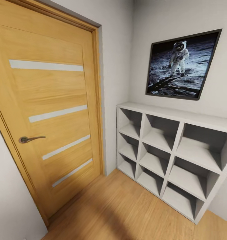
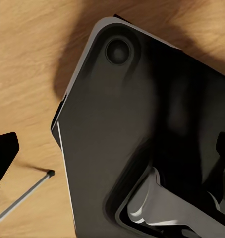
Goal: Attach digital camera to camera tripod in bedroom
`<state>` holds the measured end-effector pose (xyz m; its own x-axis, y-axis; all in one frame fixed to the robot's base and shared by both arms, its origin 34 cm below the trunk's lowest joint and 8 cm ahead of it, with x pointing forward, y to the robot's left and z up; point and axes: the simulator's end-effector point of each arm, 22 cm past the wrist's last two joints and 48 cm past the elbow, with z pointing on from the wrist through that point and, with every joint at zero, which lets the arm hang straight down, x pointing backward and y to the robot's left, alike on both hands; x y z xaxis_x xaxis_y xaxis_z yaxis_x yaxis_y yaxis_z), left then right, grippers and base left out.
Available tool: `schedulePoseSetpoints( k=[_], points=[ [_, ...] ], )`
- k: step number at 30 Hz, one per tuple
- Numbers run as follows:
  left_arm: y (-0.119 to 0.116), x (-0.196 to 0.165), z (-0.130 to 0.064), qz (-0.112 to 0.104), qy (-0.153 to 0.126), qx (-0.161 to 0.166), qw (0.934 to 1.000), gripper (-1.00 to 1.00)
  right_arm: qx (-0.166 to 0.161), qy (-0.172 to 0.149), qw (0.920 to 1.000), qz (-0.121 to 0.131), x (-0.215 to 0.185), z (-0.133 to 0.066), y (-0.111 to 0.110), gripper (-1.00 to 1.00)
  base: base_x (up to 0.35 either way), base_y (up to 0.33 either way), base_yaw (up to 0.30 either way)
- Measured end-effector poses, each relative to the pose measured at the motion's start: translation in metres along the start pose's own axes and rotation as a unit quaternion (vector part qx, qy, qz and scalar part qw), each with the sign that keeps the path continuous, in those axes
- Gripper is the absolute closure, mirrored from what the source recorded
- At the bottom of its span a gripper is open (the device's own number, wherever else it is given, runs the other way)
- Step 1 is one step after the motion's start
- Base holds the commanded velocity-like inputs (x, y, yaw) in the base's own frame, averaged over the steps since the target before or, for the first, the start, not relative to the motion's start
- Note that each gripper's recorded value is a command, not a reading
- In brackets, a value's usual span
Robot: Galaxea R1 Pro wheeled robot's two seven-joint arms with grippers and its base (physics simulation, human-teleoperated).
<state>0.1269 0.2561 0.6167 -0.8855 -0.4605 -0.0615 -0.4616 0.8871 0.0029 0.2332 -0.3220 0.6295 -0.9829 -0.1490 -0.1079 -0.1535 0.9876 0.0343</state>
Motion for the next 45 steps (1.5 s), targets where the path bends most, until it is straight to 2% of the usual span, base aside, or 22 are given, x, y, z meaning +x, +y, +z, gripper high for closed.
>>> schedulePoseSetpoints(
  k=[10, 17, 21, 30, 35, 45],
  points=[
    [0.001, -0.001, 0.000, -0.004, 0.000, -0.001, 1.0000, -1.00, -0.001, 0.001, 1.0000, 0.007, 0.000, 0.000, 0.002, -1.00, 0.000, 0.000, -0.294],
    [0.005, -0.001, 0.000, -0.040, 0.000, -0.006, 0.9992, -1.00, -0.016, 0.001, 0.9998, 0.010, -0.004, 0.004, 0.027, -1.00, 0.000, 0.000, -0.296],
    [0.005, 0.000, 0.000, -0.048, 0.000, -0.006, 0.9989, -1.00, -0.020, -0.002, 0.9998, 0.009, -0.006, 0.004, 0.033, -1.00, 0.000, 0.000, -0.296],
    [0.004, 0.000, 0.000, -0.050, 0.000, -0.005, 0.9987, -1.00, -0.020, -0.007, 0.9998, 0.006, -0.009, 0.004, 0.033, -1.00, 0.000, 0.000, -0.296],
    [0.003, -0.001, 0.000, -0.044, 0.000, -0.004, 0.9990, -1.00, -0.020, -0.007, 0.9998, 0.003, -0.009, 0.004, 0.033, -1.00, 0.000, 0.046, -0.296],
    [0.003, -0.001, 0.000, -0.041, -0.001, -0.004, 0.9991, -1.00, -0.019, -0.008, 0.9998, 0.002, -0.009, 0.004, 0.032, -1.00, 0.000, 0.263, -0.296]
  ],
)
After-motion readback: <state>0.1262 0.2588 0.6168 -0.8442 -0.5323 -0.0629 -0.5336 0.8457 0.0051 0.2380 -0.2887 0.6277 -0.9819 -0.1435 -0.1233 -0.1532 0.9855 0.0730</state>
